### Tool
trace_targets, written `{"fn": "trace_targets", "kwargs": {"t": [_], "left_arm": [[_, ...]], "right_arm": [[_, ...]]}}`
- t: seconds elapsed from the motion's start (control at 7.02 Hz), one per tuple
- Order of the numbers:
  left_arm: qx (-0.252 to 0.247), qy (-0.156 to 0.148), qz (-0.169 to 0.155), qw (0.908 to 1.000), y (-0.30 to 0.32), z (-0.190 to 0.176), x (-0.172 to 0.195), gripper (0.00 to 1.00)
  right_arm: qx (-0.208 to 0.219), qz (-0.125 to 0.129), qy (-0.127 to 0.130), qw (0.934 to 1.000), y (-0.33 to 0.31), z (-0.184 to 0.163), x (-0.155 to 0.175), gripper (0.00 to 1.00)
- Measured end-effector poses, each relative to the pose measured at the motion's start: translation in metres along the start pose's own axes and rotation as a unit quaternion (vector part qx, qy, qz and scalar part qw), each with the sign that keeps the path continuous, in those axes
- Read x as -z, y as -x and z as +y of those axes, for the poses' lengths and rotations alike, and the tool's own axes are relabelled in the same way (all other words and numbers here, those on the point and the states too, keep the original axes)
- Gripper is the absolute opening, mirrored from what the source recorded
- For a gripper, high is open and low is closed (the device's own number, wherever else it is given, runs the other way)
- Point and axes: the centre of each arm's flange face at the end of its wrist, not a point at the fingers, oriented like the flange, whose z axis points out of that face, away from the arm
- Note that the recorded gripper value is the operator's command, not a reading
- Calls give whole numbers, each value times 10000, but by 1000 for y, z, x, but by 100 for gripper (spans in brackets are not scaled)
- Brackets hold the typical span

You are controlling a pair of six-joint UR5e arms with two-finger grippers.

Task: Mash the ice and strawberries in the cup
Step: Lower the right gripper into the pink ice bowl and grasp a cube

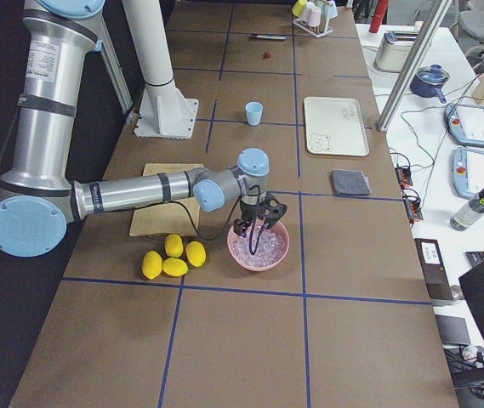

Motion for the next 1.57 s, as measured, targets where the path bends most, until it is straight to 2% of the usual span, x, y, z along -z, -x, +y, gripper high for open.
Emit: {"fn": "trace_targets", "kwargs": {"t": [0.57, 1.0, 1.57], "left_arm": [[-65, -64, -2, 10000, -6, -1, 6, 100], [-92, -93, -16, 9999, -9, 2, 9, 100], [-113, -116, -25, 9999, -11, 3, 11, 100]], "right_arm": [[-95, 158, -72, 9998, -7, -6, -15, 83], [-174, 210, -63, 9996, -6, -3, -20, 80], [-154, 219, -194, 9995, 9, -9, -26, 75]]}}
